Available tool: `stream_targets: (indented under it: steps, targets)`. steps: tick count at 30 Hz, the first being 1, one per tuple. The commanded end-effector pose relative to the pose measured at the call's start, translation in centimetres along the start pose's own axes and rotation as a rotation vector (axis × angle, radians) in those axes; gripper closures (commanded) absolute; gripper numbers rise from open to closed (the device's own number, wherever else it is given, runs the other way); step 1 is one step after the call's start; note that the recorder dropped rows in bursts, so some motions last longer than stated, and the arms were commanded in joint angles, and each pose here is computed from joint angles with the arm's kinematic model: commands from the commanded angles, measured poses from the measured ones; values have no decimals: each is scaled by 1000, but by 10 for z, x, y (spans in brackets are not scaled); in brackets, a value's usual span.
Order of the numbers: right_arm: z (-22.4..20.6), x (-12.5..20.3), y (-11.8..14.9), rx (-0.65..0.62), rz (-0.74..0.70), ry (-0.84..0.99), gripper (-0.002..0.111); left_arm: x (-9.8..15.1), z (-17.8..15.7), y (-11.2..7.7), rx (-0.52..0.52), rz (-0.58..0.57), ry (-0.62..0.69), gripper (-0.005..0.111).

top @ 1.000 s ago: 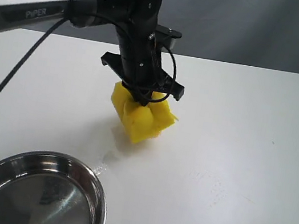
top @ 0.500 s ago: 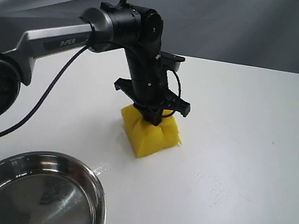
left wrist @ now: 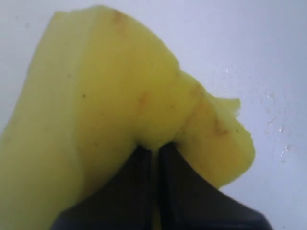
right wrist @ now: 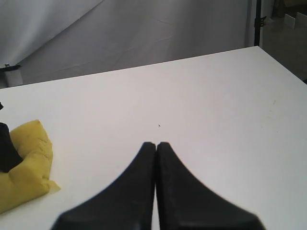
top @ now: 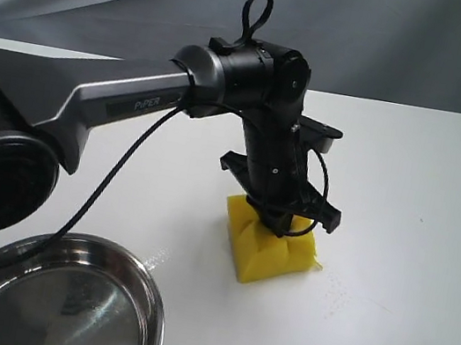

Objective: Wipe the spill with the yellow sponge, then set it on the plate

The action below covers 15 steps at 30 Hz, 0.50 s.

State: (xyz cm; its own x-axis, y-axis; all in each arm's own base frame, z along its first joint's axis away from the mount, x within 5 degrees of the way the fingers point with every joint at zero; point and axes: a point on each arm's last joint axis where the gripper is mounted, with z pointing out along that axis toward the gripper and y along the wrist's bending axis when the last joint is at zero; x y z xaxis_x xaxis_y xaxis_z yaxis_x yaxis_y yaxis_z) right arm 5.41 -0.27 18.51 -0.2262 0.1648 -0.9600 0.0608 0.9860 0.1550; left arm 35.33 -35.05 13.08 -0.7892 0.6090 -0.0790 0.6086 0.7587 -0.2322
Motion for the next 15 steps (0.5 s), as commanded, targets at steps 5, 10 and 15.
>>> stream_targets:
  steps: [5,10,15]
  targets:
    - [0,1,-1,8,-6,-3,108,4,8,60,-49,-138,64,107]
    - [0,1,-1,8,-6,-3,108,7,-6,119,-67,-256,39,107]
    - [0,1,-1,8,-6,-3,108,16,-18,169,-116,-358,25,107]
